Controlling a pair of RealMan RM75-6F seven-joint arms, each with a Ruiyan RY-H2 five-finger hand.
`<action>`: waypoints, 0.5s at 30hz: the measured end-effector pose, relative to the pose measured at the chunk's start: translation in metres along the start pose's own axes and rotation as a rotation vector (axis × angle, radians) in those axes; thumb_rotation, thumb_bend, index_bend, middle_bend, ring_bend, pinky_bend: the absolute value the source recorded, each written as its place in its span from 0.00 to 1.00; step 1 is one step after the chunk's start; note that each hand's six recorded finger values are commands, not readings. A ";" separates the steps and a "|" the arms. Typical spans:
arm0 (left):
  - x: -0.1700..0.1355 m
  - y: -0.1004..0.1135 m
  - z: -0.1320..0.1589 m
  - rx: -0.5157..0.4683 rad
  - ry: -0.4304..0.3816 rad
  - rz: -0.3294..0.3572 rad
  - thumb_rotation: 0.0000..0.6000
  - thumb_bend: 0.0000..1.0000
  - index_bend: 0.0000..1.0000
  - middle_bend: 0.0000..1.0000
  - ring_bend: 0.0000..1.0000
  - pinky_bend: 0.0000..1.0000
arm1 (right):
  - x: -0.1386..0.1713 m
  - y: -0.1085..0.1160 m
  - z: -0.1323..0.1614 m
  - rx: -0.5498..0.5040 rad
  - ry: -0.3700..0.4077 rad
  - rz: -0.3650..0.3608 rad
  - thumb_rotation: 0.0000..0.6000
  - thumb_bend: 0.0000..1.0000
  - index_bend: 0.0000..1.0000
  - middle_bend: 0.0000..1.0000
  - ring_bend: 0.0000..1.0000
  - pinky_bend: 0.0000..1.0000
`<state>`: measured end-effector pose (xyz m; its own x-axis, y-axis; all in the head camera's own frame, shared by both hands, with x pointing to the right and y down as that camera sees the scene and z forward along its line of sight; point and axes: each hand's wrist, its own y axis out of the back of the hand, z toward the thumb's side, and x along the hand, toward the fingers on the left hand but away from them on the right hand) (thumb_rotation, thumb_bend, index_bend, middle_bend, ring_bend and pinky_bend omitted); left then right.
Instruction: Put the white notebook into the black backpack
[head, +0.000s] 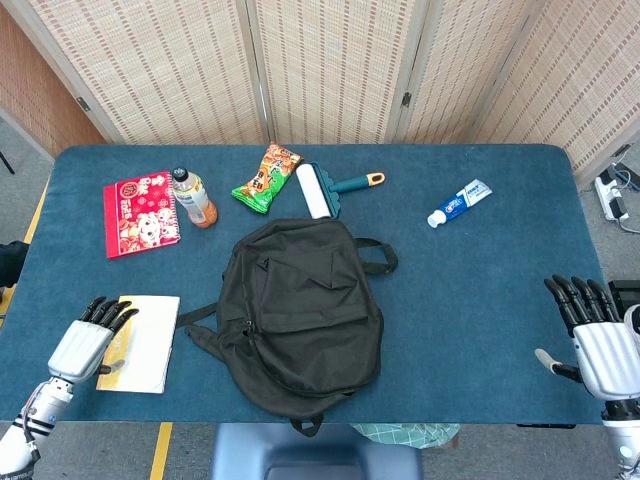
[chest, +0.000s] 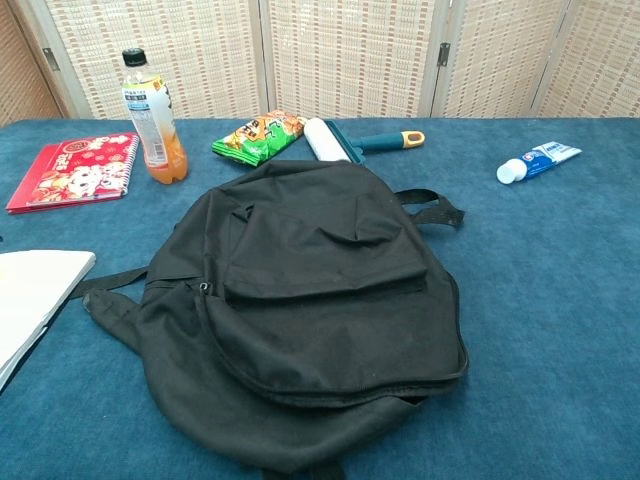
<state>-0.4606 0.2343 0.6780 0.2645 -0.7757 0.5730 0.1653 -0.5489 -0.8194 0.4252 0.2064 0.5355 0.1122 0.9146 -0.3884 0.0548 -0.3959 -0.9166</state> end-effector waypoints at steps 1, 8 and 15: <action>0.000 -0.004 -0.004 0.003 0.011 -0.009 1.00 0.09 0.19 0.18 0.16 0.14 | 0.000 0.000 0.000 0.000 0.000 0.001 1.00 0.05 0.00 0.10 0.04 0.04; -0.003 -0.022 -0.027 0.005 0.088 -0.053 1.00 0.09 0.18 0.18 0.16 0.14 | -0.001 -0.002 0.002 -0.002 0.003 0.006 1.00 0.05 0.00 0.10 0.04 0.04; -0.005 -0.028 -0.039 0.017 0.130 -0.060 1.00 0.09 0.18 0.18 0.16 0.14 | -0.003 -0.003 0.003 -0.002 0.008 0.009 1.00 0.05 0.00 0.10 0.04 0.04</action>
<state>-0.5034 0.2413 0.6985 0.1282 -0.7763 0.6172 0.1936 -0.5908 -0.7833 0.4213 0.2052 0.5392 0.1205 0.9104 -0.3959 0.0560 -0.4044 -0.9129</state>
